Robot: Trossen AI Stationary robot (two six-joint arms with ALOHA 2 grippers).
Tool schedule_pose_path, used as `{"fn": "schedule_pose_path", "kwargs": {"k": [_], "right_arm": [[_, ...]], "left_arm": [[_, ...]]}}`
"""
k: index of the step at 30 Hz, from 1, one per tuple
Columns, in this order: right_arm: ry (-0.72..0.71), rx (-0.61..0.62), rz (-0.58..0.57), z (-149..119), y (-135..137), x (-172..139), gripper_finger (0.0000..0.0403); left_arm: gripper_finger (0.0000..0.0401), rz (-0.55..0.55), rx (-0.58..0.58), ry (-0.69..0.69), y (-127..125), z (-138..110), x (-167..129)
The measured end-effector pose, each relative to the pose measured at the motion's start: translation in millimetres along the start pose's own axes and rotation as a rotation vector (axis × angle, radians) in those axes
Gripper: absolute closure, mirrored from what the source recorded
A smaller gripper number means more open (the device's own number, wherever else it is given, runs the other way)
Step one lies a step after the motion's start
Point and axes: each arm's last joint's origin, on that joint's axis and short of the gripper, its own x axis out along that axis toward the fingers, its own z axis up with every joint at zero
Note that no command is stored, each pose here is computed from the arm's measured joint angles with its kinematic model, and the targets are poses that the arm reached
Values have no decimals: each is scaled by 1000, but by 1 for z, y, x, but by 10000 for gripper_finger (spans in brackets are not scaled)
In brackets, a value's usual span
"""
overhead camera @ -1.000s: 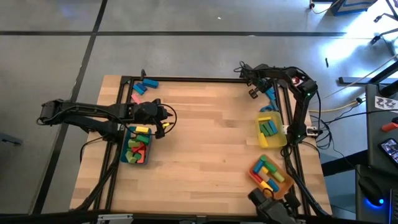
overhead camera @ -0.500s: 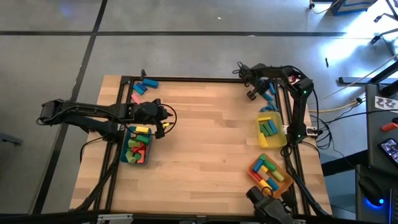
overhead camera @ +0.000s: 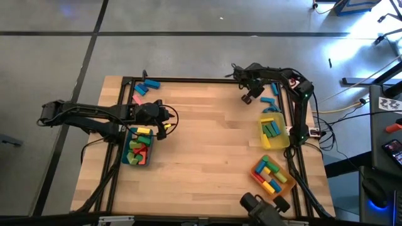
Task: Sort blocks by size
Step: Put the blue rectangular block into the yellow bin
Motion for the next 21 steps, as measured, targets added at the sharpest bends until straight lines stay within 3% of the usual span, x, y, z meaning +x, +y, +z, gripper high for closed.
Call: {"fn": "schedule_pose_path", "kwargs": {"k": [9,21], "right_arm": [[87,-64,-33,-25,-11,-26,363],[34,-323,-65,-25,-2,2,178]], "left_arm": [[232,-1,0,3,0,0,0],[232,0,3,5,0,0,0]]}}
